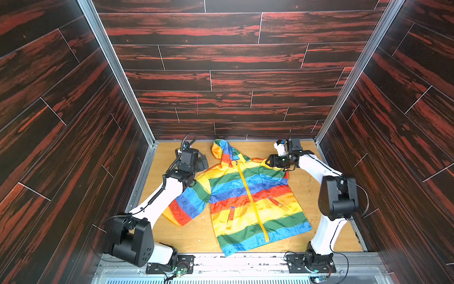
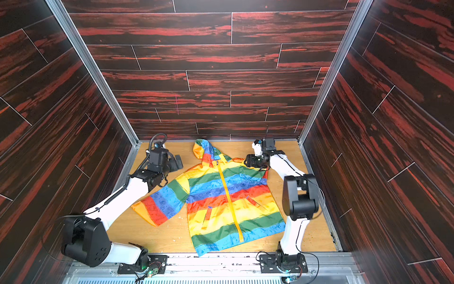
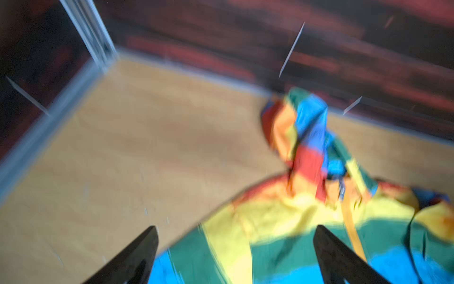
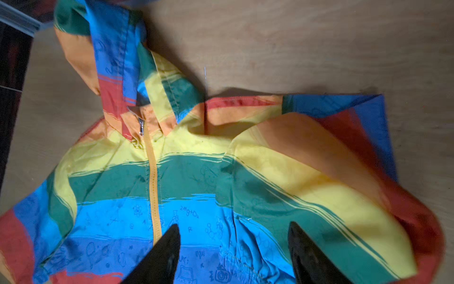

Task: Unzip the jacket
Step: Flatten out the jacket at the center of the board.

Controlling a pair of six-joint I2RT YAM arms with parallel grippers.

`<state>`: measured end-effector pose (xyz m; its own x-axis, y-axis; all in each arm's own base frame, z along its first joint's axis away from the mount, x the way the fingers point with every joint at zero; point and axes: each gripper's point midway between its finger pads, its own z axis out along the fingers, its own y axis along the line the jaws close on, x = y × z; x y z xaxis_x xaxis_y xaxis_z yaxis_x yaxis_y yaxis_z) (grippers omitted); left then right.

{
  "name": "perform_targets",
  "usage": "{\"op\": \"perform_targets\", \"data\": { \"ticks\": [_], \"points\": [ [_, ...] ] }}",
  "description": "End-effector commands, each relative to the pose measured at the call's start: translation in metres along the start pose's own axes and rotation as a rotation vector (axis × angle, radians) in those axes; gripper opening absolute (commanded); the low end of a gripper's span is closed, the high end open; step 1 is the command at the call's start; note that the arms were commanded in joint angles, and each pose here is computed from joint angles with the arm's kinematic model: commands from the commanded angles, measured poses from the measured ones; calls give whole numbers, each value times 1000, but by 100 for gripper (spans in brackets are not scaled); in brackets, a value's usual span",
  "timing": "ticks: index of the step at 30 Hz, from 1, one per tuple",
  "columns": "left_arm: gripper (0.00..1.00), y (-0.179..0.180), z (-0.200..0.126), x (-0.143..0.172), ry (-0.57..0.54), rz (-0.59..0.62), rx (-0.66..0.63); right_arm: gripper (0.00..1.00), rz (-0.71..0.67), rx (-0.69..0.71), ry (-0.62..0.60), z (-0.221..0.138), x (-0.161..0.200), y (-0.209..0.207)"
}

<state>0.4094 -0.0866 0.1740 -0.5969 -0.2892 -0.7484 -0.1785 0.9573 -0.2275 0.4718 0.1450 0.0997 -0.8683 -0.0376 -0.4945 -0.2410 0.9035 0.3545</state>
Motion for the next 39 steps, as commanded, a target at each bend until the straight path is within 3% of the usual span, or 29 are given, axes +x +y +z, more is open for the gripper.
{"op": "perform_targets", "data": {
  "ticks": [1, 12, 19, 21, 23, 26, 32, 39],
  "points": [
    [84, 11, 4, 50, 146, -132, -1, 70, -28, 30, 125, 24, 27, 1],
    [81, 39, 18, 104, 257, -248, -123, 65, -110, 165, 295, 61, 77, 5],
    [74, 35, 37, 129, 334, -329, -120, 48, -104, 235, 351, 65, 90, -8],
    [69, 32, 46, 137, 353, -356, -106, 32, -100, 238, 359, 67, 91, -9],
    [61, 27, 59, 147, 368, -403, -83, 15, -84, 218, 361, 68, 89, -5],
    [53, 21, 78, 161, 384, -490, -56, 0, -56, 152, 340, 68, 81, 10],
    [38, 41, 102, 164, 368, -465, -166, 0, -50, -49, 236, 41, 45, 57],
    [22, 111, 113, 136, 349, -459, -316, 0, 43, -321, 7, -40, -18, 89]
  ]
}}
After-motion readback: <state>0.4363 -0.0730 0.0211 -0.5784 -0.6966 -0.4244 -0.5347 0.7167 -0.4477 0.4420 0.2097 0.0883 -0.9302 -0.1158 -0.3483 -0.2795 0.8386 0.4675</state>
